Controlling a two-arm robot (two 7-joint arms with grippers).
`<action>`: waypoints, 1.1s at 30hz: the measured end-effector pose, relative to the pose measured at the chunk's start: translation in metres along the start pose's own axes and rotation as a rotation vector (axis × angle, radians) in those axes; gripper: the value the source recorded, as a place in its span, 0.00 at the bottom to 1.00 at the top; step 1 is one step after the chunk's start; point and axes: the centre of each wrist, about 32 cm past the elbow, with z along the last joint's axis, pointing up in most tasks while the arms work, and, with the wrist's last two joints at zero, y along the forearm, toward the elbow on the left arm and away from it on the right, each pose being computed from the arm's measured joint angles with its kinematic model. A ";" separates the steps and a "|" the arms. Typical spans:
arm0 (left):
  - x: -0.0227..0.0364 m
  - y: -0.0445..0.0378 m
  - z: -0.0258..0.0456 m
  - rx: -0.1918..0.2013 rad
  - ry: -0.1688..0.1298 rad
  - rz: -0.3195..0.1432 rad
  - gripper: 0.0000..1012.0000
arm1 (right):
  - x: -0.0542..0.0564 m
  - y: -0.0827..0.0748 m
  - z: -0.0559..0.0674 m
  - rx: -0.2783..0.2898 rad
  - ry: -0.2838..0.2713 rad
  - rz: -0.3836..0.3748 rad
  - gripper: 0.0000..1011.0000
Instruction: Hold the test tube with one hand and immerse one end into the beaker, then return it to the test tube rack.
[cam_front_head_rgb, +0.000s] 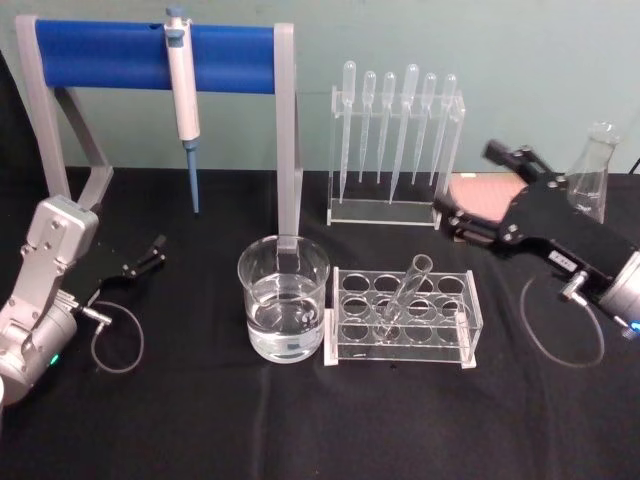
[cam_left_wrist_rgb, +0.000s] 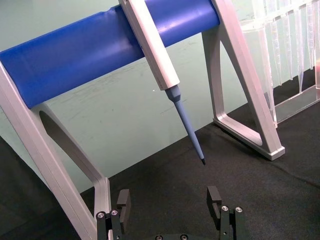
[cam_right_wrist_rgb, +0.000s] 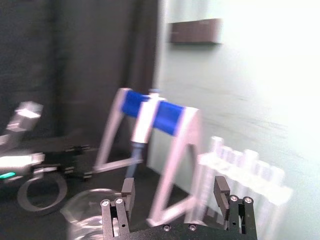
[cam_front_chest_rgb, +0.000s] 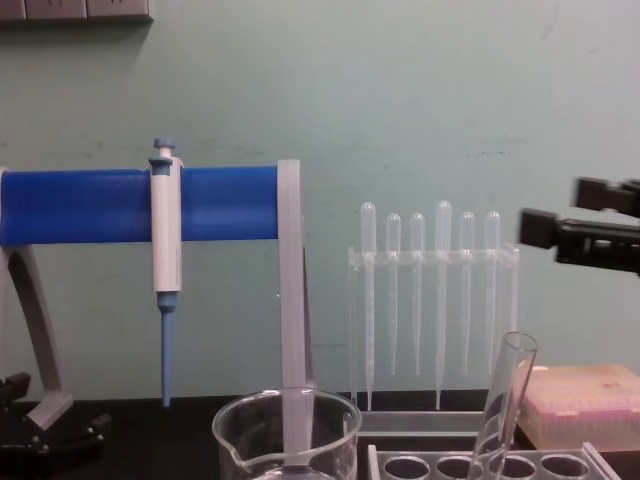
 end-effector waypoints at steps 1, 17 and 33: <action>0.0000 0.0000 0.0000 0.000 0.000 0.000 0.99 | -0.002 -0.002 -0.001 -0.001 0.003 -0.029 0.99; 0.0000 0.0000 0.0000 0.000 0.000 0.000 0.99 | -0.062 -0.012 -0.054 -0.190 0.079 -0.546 0.99; 0.0000 0.0000 0.0000 0.000 0.000 0.000 0.99 | -0.063 -0.012 -0.060 -0.208 0.079 -0.540 0.99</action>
